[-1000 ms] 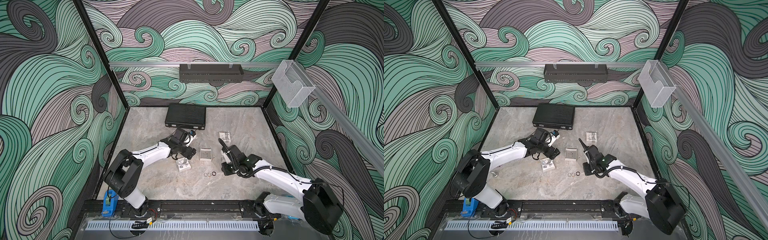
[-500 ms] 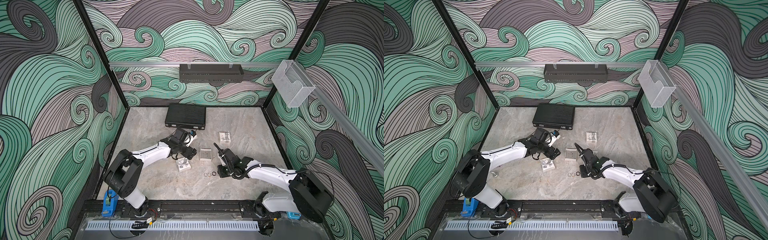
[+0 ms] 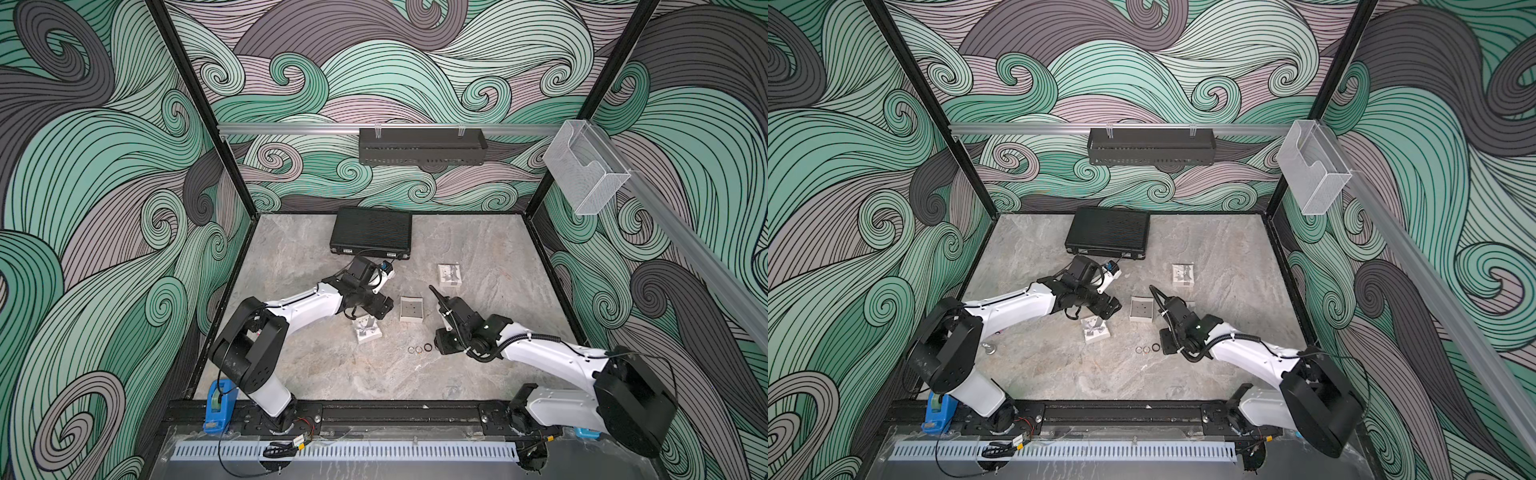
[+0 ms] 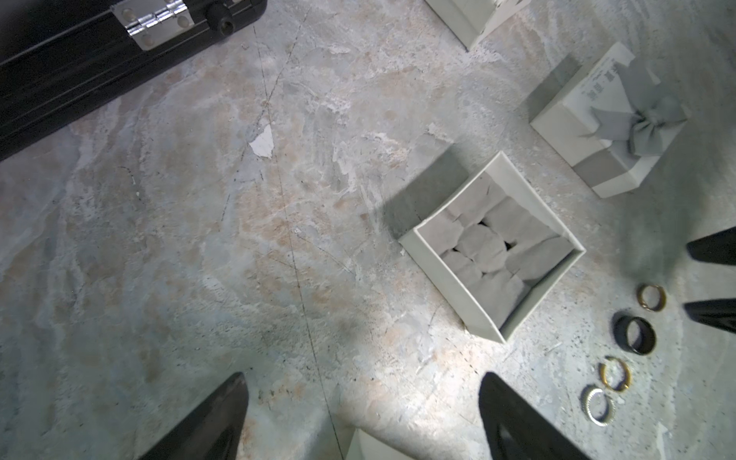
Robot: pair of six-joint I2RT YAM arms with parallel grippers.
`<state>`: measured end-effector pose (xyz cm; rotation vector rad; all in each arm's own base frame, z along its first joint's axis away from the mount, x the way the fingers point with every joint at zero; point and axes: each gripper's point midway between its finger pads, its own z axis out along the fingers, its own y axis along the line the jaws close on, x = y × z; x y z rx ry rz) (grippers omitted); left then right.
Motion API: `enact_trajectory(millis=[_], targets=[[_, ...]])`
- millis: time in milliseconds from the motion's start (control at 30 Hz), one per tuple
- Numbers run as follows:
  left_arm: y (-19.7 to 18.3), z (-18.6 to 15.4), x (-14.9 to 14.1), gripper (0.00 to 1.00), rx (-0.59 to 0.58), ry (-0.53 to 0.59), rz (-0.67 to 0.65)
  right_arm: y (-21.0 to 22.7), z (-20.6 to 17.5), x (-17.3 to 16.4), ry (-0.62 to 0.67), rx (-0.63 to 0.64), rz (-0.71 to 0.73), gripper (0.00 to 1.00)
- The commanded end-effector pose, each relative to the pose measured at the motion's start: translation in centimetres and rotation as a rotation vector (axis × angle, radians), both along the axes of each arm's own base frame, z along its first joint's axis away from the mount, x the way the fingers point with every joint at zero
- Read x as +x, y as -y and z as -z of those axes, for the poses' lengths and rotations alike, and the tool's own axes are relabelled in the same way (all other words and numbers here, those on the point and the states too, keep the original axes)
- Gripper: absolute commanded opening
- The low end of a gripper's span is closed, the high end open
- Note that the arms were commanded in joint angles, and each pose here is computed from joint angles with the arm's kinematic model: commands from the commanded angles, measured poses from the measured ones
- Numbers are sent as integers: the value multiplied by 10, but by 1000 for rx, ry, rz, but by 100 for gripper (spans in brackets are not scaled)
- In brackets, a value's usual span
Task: Take the rings out of the lift-off lid box
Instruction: Place the ring at the center of the board, then pick up the lid from the center of the board.
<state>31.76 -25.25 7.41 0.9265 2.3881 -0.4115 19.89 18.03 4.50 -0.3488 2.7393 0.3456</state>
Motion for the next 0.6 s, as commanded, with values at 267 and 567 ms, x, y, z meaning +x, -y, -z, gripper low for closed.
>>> enact_trajectory(millis=[267,567], targets=[[7,12,5,91,52,-31,23,59,-62,59,134,-26,170,100],[23,19,0,90,50,-49,52,70,-38,84,64,-96,190,100]])
